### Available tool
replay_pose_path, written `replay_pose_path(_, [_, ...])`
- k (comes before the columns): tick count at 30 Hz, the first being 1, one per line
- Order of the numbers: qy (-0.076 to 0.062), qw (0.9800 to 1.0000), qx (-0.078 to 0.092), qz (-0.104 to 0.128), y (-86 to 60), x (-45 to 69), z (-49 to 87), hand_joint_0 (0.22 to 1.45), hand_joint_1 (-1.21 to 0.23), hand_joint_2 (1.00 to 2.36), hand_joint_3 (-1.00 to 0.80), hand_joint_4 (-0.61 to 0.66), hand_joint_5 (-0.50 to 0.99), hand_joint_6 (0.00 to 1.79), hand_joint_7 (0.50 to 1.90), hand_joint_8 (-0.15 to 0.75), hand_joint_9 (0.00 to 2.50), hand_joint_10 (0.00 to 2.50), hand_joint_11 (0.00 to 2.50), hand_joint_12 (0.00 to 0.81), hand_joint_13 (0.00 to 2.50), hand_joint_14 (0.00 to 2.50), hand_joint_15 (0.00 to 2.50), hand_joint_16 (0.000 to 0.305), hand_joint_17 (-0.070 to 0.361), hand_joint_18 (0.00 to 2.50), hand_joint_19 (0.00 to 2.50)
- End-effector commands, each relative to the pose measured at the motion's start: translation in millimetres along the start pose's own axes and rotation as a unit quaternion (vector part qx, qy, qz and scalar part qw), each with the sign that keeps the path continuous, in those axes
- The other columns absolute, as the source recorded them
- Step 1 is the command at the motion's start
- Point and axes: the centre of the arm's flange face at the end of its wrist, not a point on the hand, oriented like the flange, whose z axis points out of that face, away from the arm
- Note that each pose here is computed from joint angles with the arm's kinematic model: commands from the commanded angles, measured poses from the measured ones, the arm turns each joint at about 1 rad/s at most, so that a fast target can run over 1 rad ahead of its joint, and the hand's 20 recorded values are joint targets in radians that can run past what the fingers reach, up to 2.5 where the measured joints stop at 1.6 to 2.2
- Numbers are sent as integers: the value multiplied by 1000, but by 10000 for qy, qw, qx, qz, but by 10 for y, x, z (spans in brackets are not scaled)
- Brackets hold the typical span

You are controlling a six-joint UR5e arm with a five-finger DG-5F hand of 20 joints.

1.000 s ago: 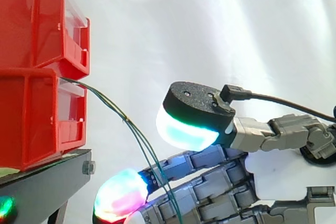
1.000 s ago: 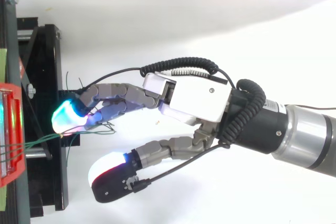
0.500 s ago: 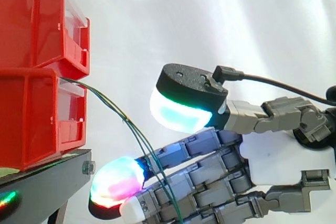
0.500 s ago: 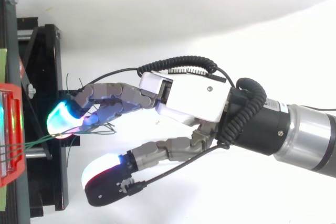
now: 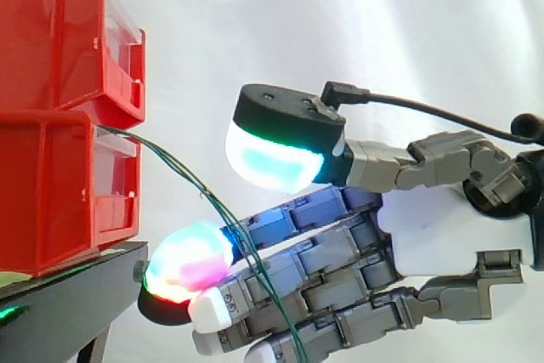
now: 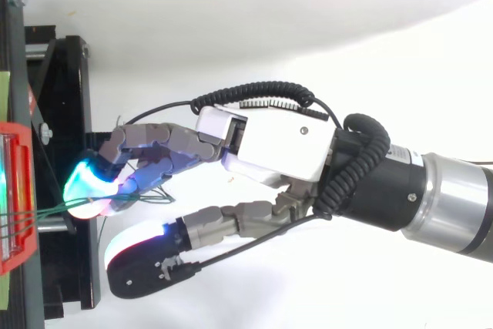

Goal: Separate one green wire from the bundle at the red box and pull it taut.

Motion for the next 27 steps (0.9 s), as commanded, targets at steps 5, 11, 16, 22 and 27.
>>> replay_pose_path(5, [0,10000,-29,21,19,-2,12,597,-616,1005,-450,211,-113,501,1189,247,660,11,298,304,382,3,80,51,115,427,389])
replay_pose_path(11, [0,10000,-29,21,19,-2,12,575,-655,1004,-464,197,-108,526,1216,252,676,12,328,308,401,4,101,52,117,449,390])
replay_pose_path(16, [8,10000,-30,36,18,-10,15,572,-652,1003,-459,189,-116,585,1141,251,691,12,350,310,410,4,110,52,118,455,400])
replay_pose_path(22, [-26,9999,-65,86,16,-112,56,568,-652,1005,-433,182,-133,671,1024,257,709,13,369,309,425,5,123,53,118,469,408])
replay_pose_path(27, [-48,9999,-62,89,10,-176,75,577,-667,1010,-396,171,-149,726,953,256,710,13,377,309,435,7,135,52,118,479,416])
